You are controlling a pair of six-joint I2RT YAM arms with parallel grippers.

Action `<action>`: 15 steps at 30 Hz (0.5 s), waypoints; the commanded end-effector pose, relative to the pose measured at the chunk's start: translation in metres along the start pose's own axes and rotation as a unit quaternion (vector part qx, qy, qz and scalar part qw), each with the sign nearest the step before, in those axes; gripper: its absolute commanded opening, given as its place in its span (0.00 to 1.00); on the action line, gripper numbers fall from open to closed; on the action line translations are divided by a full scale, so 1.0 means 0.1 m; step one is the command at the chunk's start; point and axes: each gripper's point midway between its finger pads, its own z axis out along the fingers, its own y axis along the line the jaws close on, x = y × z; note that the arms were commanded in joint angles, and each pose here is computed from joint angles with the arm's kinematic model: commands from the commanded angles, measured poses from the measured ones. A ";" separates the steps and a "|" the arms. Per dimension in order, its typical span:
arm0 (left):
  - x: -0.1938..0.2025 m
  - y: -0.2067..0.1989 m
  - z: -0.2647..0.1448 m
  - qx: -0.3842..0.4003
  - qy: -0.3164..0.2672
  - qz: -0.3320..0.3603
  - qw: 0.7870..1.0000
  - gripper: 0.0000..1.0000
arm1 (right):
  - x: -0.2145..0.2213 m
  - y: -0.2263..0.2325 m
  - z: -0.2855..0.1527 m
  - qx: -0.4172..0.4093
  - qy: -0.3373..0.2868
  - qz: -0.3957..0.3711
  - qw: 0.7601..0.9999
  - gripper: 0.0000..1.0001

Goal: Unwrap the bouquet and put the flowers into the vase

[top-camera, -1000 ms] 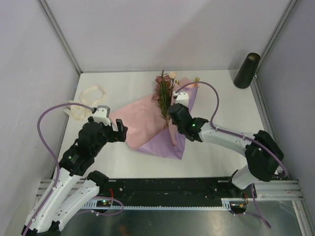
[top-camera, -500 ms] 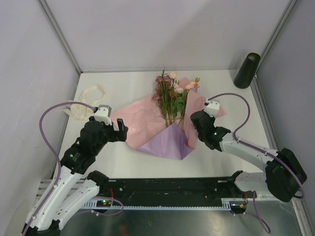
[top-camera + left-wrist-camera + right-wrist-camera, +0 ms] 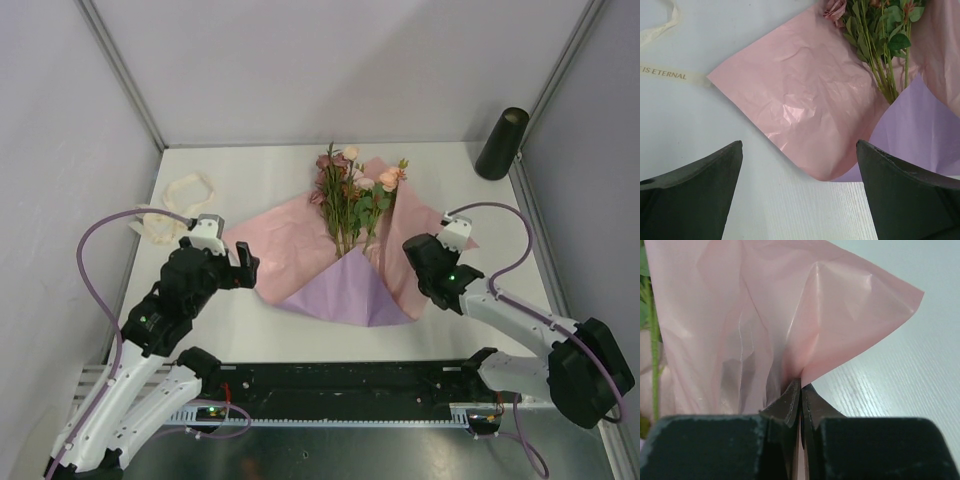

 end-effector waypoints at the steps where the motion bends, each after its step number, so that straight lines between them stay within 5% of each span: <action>1: -0.06 0.02 -0.03 -0.003 -0.013 0.007 1.000 1.00 | -0.01 -0.24 -0.04 0.038 -0.014 0.034 0.999 0.05; 10: -0.05 0.02 -0.02 -0.002 -0.010 0.007 1.000 1.00 | 0.08 -0.47 -0.11 0.066 -0.008 0.065 0.996 0.06; 15: -0.04 0.01 -0.01 -0.001 -0.006 0.008 1.000 1.00 | -0.06 -0.59 -0.26 0.062 -0.024 0.096 0.993 0.21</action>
